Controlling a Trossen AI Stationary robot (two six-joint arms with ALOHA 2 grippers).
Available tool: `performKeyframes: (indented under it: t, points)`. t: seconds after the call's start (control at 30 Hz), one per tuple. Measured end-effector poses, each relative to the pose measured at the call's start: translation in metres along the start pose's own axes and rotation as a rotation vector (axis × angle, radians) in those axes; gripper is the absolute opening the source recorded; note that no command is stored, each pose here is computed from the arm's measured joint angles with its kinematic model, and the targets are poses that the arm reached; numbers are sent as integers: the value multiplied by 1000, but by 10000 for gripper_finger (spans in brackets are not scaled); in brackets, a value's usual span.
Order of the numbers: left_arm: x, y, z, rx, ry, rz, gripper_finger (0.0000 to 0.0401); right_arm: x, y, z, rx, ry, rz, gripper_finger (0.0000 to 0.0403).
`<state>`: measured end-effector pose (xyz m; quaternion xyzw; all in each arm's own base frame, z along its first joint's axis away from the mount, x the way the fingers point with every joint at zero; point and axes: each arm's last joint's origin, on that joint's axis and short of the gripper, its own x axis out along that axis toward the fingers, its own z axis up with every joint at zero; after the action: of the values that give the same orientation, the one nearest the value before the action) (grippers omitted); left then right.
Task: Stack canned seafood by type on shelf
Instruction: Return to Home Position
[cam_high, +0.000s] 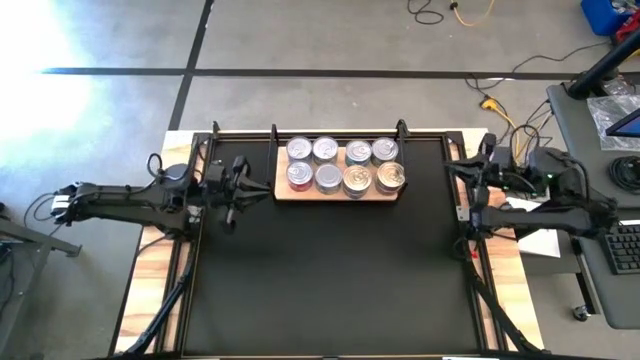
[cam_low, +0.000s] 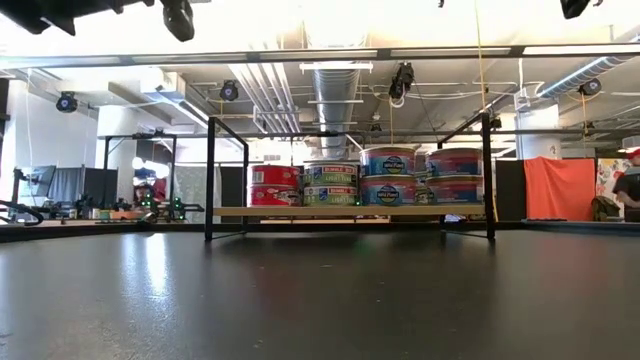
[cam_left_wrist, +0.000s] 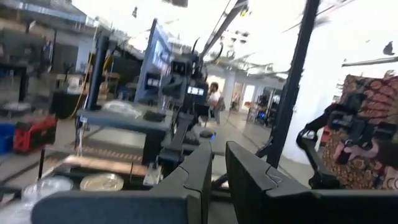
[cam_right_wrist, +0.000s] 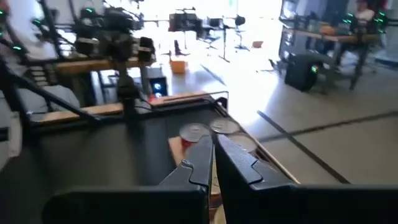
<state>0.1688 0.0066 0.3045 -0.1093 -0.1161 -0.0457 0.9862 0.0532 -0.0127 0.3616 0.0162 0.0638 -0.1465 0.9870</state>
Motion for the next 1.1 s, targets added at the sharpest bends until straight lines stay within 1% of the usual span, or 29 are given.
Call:
performKeyframes:
  t: [0.1,0.2,0.33,0.57,0.63,0.73,0.87,1.0,1.1]
  points:
    - [-4,0,-5,7,-25,-10,32,-2,0,-10,1,-39,25,13]
    - [-8,1,-12,-3,-7,-8,32,0,0,-23,6,-101,44,13]
    - [-11,1,-12,-11,-17,-12,32,0,1,-36,24,-230,78,13]
    - [-16,-1,-8,-7,-42,-18,32,2,1,-64,59,-342,117,13]
    - [-19,-2,-8,-7,-44,-30,32,2,1,-70,48,-356,129,13]
    - [-24,-3,-10,1,-51,-48,32,-1,2,-73,-3,-382,142,13]
    - [-35,-3,-16,23,-65,-51,32,2,2,-77,-44,-373,133,13]
    - [-45,-2,-24,25,-84,-51,32,10,4,-85,-33,-385,199,13]
    - [-52,-1,-28,25,-101,-39,32,19,6,-92,3,-444,235,13]
